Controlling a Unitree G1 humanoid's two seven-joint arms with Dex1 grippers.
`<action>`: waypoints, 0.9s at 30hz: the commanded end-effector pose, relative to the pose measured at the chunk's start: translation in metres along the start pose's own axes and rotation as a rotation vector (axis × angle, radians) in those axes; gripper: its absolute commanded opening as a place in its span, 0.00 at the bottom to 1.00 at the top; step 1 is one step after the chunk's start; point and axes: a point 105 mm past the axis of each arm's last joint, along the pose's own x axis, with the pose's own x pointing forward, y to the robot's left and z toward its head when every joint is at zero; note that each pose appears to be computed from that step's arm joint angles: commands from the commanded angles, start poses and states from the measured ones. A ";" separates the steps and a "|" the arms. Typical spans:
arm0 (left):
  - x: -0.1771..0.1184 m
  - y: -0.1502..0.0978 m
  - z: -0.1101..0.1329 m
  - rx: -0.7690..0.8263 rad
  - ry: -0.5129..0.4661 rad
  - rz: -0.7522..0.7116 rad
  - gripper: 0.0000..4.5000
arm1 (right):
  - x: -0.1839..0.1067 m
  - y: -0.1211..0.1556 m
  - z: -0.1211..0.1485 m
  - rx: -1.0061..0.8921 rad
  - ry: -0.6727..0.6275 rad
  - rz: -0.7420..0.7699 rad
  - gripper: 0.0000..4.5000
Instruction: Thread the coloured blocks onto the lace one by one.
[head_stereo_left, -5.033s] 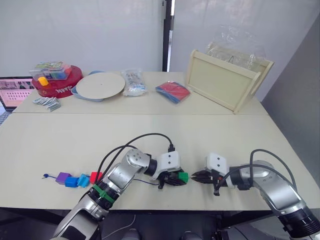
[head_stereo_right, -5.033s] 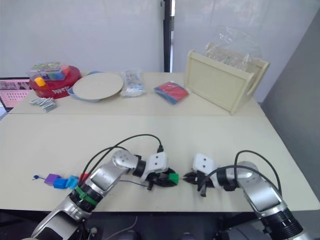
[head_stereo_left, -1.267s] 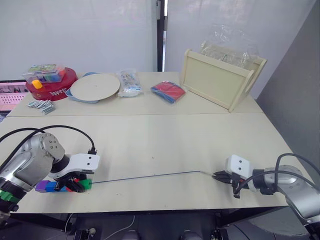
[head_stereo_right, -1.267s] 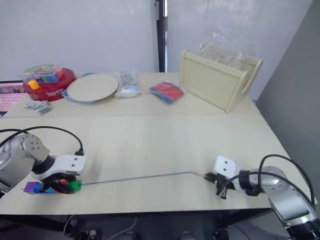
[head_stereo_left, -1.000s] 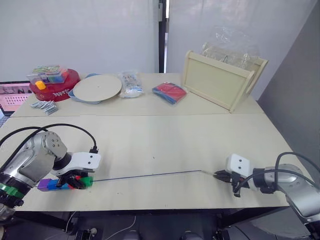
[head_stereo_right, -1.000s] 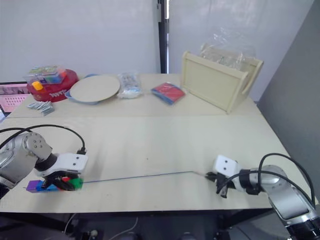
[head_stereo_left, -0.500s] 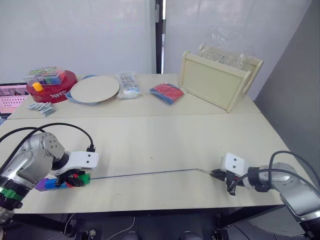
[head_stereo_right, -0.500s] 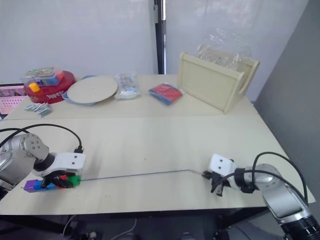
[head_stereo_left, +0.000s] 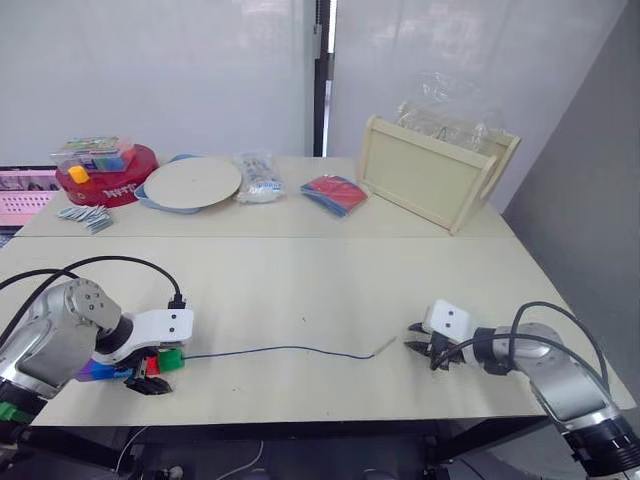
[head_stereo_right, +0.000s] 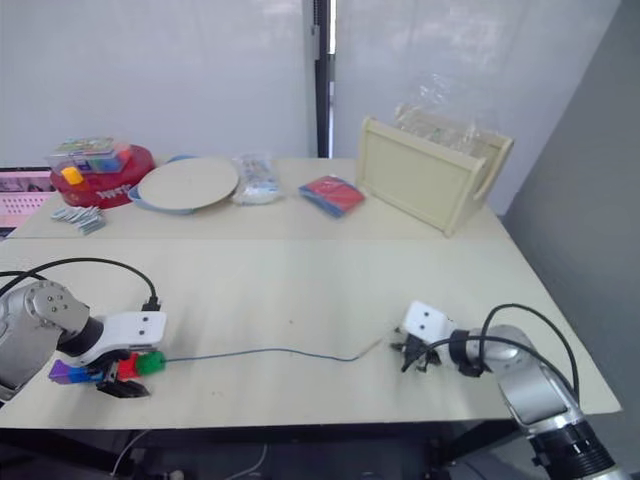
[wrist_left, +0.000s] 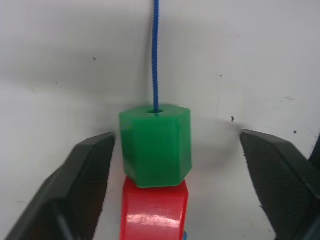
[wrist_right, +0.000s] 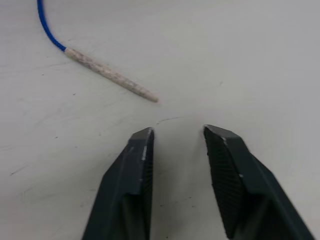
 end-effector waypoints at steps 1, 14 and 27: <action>-0.036 0.015 0.005 0.014 -0.064 0.122 1.00 | -0.004 0.013 -0.011 0.076 0.011 0.057 0.65; -0.119 -0.011 0.012 -0.291 -0.818 0.465 1.00 | -0.068 -0.009 0.028 0.318 -0.295 -0.159 0.99; -0.081 -0.082 -0.110 -0.754 -0.775 0.683 1.00 | -0.110 -0.011 -0.062 0.525 -0.255 -0.455 0.99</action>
